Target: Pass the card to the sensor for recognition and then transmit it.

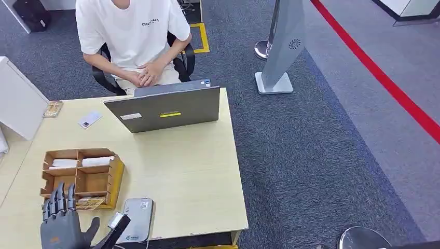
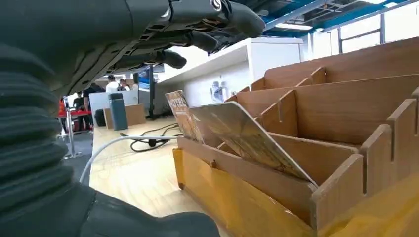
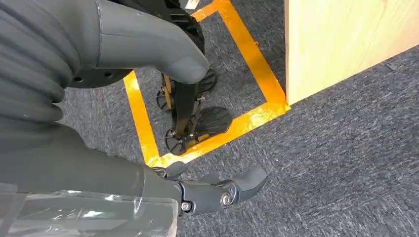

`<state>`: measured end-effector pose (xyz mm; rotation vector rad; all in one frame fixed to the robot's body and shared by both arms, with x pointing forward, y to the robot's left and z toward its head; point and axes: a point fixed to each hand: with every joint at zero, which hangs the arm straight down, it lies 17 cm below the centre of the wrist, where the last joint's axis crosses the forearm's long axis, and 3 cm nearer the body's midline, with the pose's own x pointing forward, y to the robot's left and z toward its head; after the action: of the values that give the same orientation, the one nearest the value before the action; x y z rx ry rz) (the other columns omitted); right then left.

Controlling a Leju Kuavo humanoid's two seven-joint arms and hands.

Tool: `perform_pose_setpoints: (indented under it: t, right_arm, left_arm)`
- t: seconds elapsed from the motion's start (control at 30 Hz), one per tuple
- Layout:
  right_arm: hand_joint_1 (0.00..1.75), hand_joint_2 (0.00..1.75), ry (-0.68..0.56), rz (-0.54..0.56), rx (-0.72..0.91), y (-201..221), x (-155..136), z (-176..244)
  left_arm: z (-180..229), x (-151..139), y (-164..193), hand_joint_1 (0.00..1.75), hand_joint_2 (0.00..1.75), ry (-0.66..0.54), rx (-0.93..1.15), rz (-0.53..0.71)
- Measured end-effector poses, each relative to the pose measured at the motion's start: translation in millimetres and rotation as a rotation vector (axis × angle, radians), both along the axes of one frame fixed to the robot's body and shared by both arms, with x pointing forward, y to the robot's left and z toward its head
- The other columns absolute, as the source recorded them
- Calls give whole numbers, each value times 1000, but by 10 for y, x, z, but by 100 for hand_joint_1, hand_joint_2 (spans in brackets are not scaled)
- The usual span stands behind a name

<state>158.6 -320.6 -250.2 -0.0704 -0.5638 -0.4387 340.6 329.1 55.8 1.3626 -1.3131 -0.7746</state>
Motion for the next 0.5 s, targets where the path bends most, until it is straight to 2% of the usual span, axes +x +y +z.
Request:
perform_pose_setpoints:
  t: [0.5]
  right_arm:
    - [0,175,2,4,1,17,-4,-3]
  left_arm:
    - [-10,13,57,0,175,0,6,9]
